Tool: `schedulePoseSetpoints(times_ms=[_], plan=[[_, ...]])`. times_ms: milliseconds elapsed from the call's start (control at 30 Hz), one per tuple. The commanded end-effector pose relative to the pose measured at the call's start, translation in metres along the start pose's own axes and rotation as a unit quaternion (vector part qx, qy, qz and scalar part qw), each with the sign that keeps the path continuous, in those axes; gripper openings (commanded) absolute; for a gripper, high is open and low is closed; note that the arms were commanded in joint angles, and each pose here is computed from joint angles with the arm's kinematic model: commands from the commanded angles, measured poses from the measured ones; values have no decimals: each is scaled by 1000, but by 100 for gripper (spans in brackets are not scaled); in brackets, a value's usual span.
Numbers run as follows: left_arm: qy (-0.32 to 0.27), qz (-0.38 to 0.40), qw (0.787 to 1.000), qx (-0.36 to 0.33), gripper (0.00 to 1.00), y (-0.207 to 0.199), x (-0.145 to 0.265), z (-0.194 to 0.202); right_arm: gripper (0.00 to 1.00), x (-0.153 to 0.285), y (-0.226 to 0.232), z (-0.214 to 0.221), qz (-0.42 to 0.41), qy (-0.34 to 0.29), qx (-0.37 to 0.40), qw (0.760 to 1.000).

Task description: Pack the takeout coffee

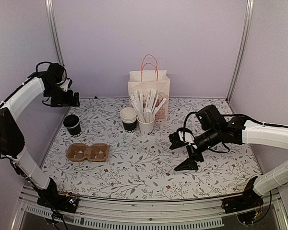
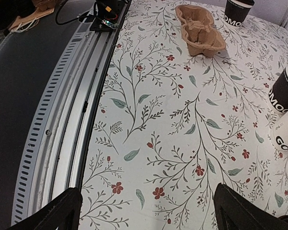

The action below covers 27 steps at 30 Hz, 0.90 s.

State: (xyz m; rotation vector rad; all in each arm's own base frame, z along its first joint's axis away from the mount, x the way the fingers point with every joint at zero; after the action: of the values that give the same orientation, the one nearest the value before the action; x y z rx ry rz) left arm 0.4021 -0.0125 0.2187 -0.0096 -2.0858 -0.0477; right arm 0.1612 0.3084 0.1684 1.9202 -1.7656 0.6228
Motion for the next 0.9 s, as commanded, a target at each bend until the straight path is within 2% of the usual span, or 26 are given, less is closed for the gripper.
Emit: schedulePoseSetpoints(times_ms=[0,100,400,633,867], plan=[[-74,-1,997,-1,100,3,0,-7,99,-3,-3,2,2,7,-9,1000],[-101,25,994,24,100,6,-12,-5,99,-2,-8,1,15,8,-11,1000],[-84,40,992,83,99,27,-56,12,99,-1,-18,-5,38,9,-21,999],[-77,49,990,111,93,41,-71,27,99,-3,-19,-1,40,14,-24,999],[-66,69,989,114,87,35,-76,39,99,-6,-19,2,35,17,-28,999]])
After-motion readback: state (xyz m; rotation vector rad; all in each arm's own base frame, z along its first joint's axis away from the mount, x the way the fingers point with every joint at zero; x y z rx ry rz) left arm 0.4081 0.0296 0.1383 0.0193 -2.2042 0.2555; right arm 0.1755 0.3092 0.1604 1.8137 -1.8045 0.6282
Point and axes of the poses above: each gripper's point midway between its finger pads, its own x axis back along the fingers, its own y axis along the line the jaws close on, z = x × y, the point moved 1 cm from there along x, back along the fingers, and after that the axes turned 3 degrees about -x, right-handed, at the moved point
